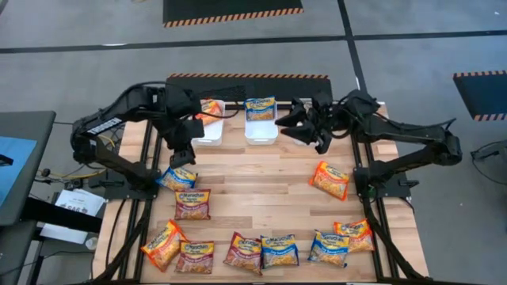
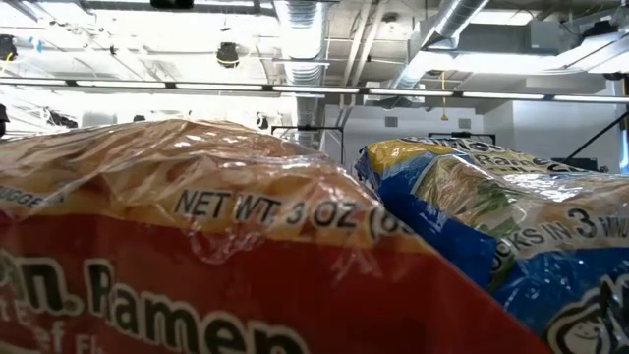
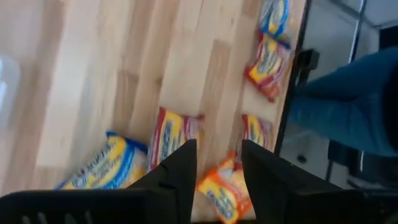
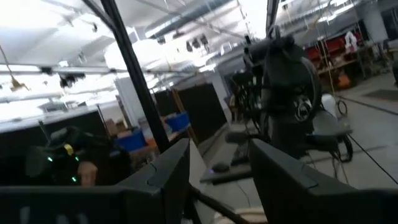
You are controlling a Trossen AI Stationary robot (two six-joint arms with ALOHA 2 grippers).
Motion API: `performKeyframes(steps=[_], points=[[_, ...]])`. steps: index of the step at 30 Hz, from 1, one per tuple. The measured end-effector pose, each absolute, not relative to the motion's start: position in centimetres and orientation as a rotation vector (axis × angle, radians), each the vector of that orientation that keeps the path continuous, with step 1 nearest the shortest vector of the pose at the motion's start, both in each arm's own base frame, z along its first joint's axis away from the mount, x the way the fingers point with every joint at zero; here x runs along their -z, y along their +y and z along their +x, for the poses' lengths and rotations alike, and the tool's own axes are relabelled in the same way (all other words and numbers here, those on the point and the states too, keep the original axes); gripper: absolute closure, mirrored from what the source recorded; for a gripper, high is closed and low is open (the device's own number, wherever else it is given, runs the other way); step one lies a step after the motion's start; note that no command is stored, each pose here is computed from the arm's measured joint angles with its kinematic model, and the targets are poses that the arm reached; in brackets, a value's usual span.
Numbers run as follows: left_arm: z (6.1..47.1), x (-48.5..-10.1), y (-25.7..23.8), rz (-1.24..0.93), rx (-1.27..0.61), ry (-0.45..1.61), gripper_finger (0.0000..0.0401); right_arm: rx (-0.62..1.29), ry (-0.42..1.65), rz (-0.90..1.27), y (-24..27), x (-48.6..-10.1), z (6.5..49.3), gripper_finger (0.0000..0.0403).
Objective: Sort Maruchan noodles
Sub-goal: Put the red noodle pack into the right white bin
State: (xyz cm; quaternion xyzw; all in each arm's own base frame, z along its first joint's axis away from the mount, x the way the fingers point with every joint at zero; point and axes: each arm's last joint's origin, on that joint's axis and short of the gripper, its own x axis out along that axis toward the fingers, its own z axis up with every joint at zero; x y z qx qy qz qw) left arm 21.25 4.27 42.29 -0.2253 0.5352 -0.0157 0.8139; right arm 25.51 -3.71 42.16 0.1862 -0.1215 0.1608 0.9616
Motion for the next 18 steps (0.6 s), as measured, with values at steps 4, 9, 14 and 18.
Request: performKeyframes(steps=[4,9,14,18], points=[[21.9,-39.0,4.7,-0.481,-0.007,1.267,0.0273,-0.350,-0.222,0.349,-2.8,-41.9,25.7,0.0211],[22.8,-32.9,5.6,-0.569,-0.008,1.376,0.0269,-0.391,-0.209,0.353,-1.7,-41.9,25.8,0.0211],[23.0,-28.0,6.1,-0.675,0.059,1.378,0.0269,-0.412,-0.207,0.348,-1.1,-41.9,25.9,0.0211],[22.9,-25.3,6.6,-0.699,0.061,1.359,0.0269,-0.415,-0.197,0.349,-0.9,-41.8,25.9,0.0211]])
